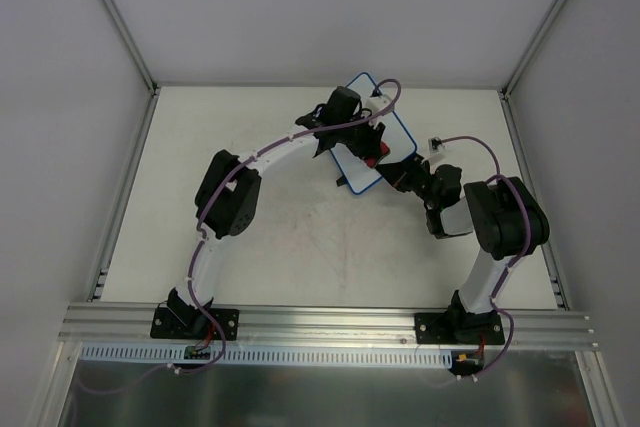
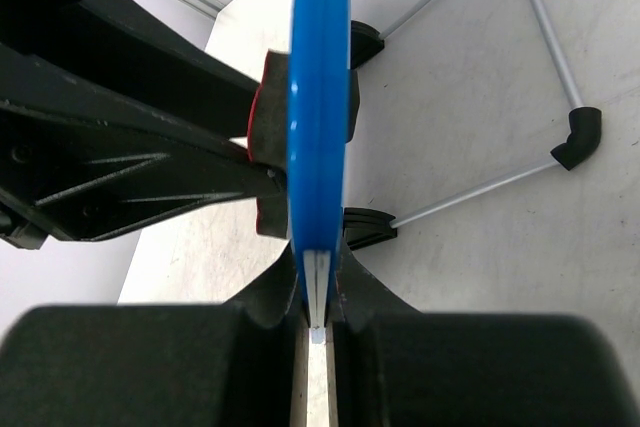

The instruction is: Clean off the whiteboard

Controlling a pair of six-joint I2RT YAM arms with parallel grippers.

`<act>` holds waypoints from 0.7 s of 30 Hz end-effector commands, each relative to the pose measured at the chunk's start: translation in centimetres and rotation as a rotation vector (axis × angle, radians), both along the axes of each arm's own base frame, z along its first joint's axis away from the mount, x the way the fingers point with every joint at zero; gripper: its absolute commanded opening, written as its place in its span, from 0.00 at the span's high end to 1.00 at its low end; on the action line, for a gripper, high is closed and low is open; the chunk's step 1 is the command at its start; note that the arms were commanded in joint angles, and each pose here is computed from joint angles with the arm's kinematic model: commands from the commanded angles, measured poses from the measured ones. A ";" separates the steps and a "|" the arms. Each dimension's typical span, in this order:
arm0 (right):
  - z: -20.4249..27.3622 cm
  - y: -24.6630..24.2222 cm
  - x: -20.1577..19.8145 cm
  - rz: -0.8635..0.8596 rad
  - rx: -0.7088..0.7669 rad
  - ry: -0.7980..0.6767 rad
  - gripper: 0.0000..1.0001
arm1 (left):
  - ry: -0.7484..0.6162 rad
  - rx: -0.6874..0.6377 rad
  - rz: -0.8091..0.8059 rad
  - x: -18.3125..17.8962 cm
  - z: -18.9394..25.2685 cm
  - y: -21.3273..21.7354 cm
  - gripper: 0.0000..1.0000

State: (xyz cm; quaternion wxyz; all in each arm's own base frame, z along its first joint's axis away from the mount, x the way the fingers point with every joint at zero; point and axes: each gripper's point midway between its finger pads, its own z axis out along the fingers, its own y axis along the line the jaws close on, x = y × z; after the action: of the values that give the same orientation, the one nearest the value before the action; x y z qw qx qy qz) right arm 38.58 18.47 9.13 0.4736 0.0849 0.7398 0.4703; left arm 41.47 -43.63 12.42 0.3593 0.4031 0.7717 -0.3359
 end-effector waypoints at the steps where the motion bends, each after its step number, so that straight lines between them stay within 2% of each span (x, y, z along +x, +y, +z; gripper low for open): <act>1: 4.7 1.1 0.1 0.055 0.005 -0.251 1.00 | -0.050 0.039 0.123 2.3 0.3 0.3 1.00; 5: 4.7 1.1 0.1 0.055 0.006 -0.251 1.00 | -0.027 0.055 0.223 4.4 -0.6 2.2 1.00; 14: 4.9 1.1 0.0 0.057 0.009 -0.254 1.00 | 0.186 -0.017 0.432 8.1 -3.1 7.1 1.00; 18: 4.9 1.1 0.0 0.057 0.010 -0.251 1.00 | 0.310 -0.043 0.530 8.7 -4.8 9.8 1.00; 21: 4.9 1.2 0.0 0.058 0.011 -0.252 1.00 | 0.316 -0.038 0.539 8.5 -4.9 10.1 1.00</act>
State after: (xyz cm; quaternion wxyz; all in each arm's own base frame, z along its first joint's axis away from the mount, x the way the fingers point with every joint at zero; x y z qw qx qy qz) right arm 38.54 18.52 9.15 0.4738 0.0826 0.7397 0.4707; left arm 50.79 -33.29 8.38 0.3402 0.1486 0.8805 -0.2949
